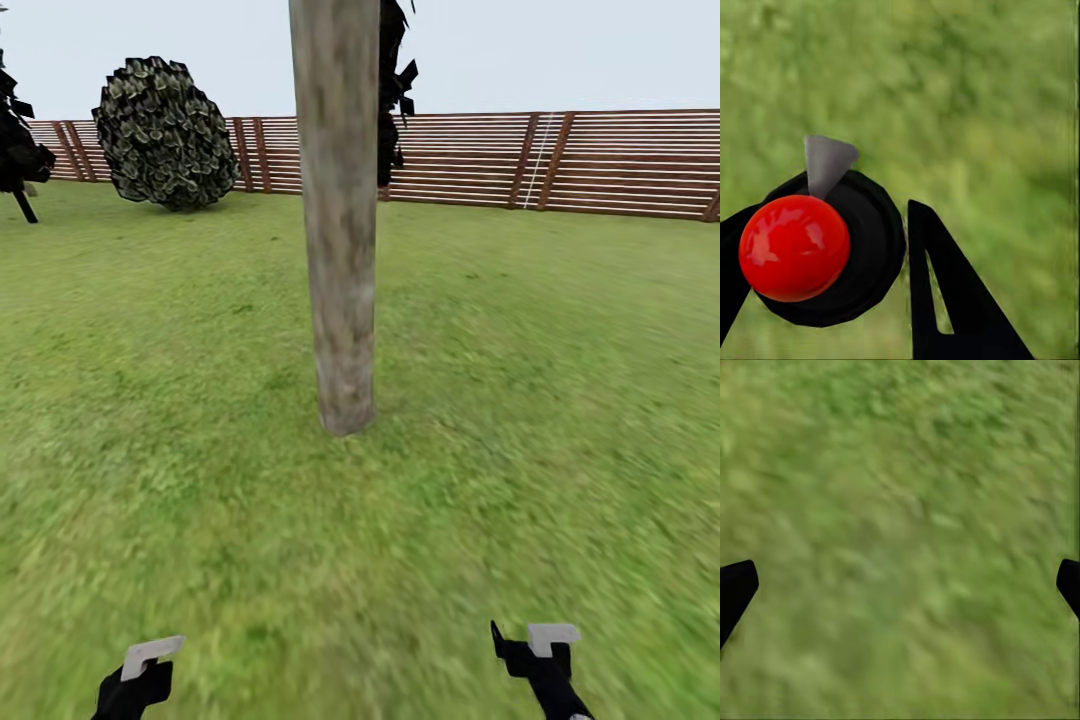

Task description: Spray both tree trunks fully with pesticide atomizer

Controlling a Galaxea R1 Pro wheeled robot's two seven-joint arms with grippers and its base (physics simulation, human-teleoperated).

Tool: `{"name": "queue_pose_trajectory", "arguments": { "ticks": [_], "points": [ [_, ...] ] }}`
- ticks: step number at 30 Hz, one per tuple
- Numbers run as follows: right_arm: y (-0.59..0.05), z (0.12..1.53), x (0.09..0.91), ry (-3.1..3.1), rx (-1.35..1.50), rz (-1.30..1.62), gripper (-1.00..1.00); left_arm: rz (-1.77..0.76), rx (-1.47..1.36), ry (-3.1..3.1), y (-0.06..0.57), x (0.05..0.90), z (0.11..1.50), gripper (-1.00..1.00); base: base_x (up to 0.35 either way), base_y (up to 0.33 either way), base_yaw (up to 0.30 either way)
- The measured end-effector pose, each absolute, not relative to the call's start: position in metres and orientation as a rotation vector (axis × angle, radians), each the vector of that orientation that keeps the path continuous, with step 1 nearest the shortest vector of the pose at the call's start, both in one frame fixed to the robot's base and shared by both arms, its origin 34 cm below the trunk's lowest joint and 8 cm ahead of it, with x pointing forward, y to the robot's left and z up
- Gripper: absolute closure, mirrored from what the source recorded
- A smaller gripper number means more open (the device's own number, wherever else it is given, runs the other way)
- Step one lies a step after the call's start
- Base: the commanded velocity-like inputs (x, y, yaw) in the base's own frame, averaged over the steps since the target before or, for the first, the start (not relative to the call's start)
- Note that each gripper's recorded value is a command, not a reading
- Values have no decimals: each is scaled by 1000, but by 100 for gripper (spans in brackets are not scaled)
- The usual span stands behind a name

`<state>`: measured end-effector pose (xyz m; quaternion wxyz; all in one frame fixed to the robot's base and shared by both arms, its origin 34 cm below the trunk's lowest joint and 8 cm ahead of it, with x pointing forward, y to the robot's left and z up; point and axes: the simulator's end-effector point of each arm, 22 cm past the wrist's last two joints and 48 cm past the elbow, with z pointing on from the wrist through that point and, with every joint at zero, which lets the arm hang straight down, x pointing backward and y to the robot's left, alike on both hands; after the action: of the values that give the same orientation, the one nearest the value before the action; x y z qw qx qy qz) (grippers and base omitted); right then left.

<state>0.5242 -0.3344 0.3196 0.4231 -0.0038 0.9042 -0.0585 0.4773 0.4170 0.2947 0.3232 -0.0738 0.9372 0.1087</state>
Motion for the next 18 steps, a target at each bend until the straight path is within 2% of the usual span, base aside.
{"name": "queue_pose_trajectory", "arguments": {
  "ticks": [3,7,14,16,18],
  "points": [
    [-321,344,558,2176,-124,-131,-100,256,-136,2459,409,484,296,100,277,-163,0],
    [-273,370,589,2075,-422,-78,-100,159,99,2412,382,526,312,100,277,-163,0],
    [-200,362,581,2126,-807,163,-100,-69,535,2469,335,559,325,100,277,-163,0],
    [-181,370,585,2118,-875,251,-100,-205,652,2499,323,560,333,100,277,-163,0],
    [-157,390,594,2085,-966,376,-100,-447,834,2491,308,562,360,100,277,-163,0]
  ]
}}
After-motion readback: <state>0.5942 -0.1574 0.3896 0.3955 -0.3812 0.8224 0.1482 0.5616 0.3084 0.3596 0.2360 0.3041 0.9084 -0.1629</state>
